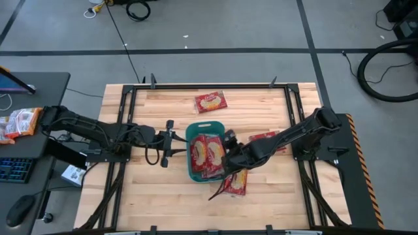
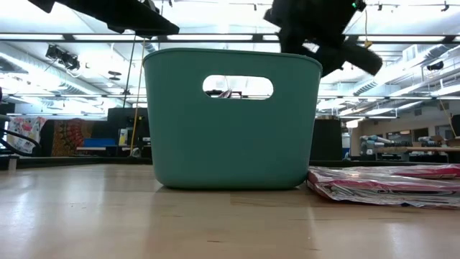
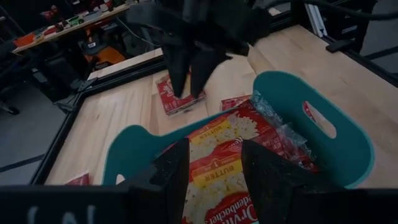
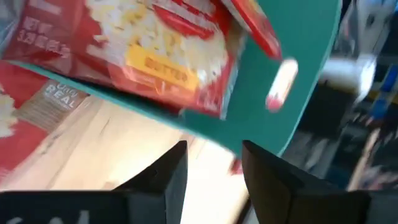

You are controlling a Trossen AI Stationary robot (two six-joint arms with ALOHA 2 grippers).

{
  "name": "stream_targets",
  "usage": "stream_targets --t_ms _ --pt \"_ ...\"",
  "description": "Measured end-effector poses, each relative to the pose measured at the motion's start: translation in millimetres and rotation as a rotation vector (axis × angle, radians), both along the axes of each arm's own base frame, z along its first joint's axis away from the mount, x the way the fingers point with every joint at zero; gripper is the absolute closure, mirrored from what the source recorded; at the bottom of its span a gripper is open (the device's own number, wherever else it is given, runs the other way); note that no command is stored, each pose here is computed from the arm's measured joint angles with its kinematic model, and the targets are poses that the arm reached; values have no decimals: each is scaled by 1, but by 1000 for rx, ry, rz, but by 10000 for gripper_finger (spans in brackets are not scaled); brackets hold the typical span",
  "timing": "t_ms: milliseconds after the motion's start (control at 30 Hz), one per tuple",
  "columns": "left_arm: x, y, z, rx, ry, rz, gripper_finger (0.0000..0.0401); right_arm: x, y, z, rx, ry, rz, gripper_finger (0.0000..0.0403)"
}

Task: Sort popcorn bags into baskets
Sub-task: Put the red popcorn bag into the green bin

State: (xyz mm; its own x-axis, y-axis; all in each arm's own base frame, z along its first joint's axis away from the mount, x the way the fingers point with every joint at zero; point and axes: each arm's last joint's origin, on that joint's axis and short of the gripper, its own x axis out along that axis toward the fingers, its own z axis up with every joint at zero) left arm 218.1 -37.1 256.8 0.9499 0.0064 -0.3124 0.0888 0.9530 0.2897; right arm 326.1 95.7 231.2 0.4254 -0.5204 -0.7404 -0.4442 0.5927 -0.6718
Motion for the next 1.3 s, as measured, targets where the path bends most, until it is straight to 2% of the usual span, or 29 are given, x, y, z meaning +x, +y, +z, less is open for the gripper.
stream_targets --t_ms 200,300,400,600,800,1000,1300 --pt "0 0 0 0 -1 0 251 -22 -15 18 193 -44 -261 246" --pt "0 0 0 -1 -2 0 251 -33 -24 18 283 -62 -381 246" --pt "0 0 1 -1 -5 0 251 -45 -31 9 335 -55 -467 246" --pt "0 0 0 -1 -5 0 251 -70 -43 -18 373 -36 -631 246" --pt "0 0 0 0 -5 0 251 -91 -44 -48 458 58 -783 246" --pt "0 0 0 -1 -5 0 251 -100 -39 -60 539 110 -906 246" --pt "0 0 -1 2 12 -1 251 -108 -25 -60 536 123 -939 246"
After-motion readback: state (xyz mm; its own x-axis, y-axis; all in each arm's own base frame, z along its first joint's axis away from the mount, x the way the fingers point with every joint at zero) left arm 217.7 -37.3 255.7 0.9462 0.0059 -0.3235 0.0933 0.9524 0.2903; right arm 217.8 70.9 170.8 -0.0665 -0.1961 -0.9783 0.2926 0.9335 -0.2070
